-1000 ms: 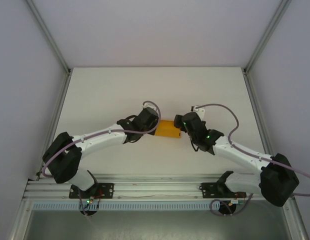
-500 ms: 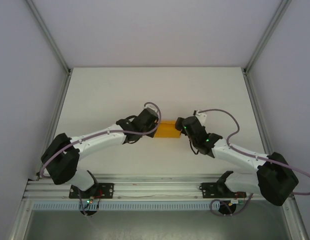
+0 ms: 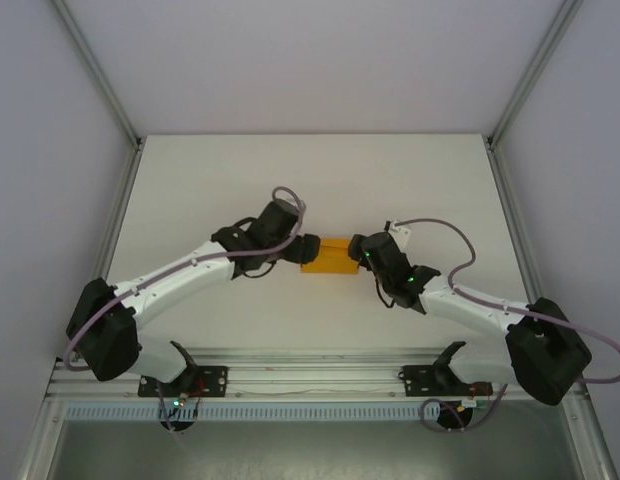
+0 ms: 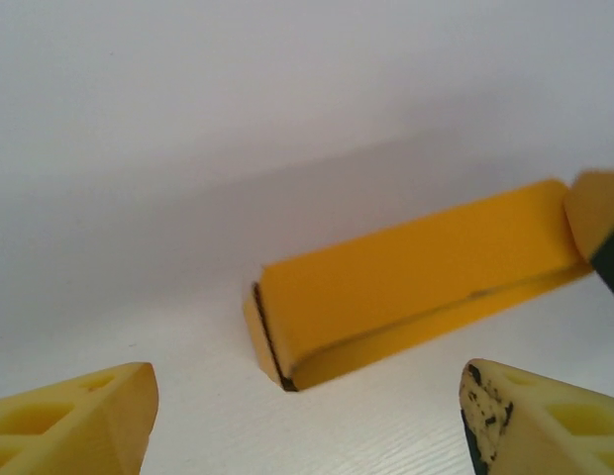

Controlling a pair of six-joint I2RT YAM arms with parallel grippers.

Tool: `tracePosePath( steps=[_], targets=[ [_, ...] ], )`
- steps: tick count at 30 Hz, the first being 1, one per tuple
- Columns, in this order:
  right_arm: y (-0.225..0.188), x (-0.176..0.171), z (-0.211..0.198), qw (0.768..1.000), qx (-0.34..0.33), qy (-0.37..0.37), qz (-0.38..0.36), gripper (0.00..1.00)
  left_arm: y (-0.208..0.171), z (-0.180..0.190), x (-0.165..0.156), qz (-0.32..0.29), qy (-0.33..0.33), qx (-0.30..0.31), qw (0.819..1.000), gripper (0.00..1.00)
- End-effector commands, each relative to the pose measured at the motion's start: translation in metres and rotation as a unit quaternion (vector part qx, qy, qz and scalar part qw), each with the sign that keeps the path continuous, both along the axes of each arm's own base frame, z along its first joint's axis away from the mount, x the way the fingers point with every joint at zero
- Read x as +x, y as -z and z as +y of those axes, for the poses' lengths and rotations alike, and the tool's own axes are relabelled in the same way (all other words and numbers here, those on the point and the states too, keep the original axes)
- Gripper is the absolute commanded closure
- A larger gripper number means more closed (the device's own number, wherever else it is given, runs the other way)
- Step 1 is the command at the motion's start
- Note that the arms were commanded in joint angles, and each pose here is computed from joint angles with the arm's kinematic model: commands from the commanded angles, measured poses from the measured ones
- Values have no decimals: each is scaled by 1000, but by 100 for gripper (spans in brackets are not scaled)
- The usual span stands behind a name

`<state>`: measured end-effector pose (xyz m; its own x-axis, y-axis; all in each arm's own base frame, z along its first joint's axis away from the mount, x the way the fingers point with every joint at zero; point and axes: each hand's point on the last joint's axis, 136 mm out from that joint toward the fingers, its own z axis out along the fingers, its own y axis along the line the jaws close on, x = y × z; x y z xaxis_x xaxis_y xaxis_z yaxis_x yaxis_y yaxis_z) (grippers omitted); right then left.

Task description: Assemble paper box

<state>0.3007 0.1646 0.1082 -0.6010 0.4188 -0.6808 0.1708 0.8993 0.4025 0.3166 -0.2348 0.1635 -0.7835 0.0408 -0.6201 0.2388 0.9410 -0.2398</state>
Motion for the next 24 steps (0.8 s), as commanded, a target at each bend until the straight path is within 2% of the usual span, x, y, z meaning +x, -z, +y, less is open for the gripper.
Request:
tracePosePath(
  steps=[1, 4, 8, 11, 14, 16, 18, 22, 24],
  targets=[
    [69, -46, -36, 986, -109, -17, 128, 20, 8, 0, 15, 43, -24, -60, 997, 25],
    [70, -45, -37, 984, -116, -16, 133, 20, 21, -2, 17, 66, -17, -76, 995, 29],
    [73, -46, -35, 983, -118, -17, 139, 21, 49, -2, 5, 108, -5, -72, 992, 31],
    [78, -48, -38, 982, -119, -9, 145, 21, 72, 11, -6, 139, -27, -61, 988, 47],
    [86, -53, -41, 982, -112, -3, 153, 21, 95, 23, -19, 157, -38, -66, 985, 50],
    [95, -59, -37, 983, -91, -13, 161, 24, 110, 27, -26, 157, -35, -74, 984, 51],
    [106, -64, -34, 984, -73, -22, 162, 25, 122, 26, -32, 158, -26, -89, 983, 58],
    [122, -72, -38, 984, -59, -21, 164, 33, 142, 31, -40, 157, -22, -89, 983, 63],
    [128, -75, -39, 984, -54, -24, 167, 38, 150, 36, -42, 159, -30, -84, 983, 71]
  ],
)
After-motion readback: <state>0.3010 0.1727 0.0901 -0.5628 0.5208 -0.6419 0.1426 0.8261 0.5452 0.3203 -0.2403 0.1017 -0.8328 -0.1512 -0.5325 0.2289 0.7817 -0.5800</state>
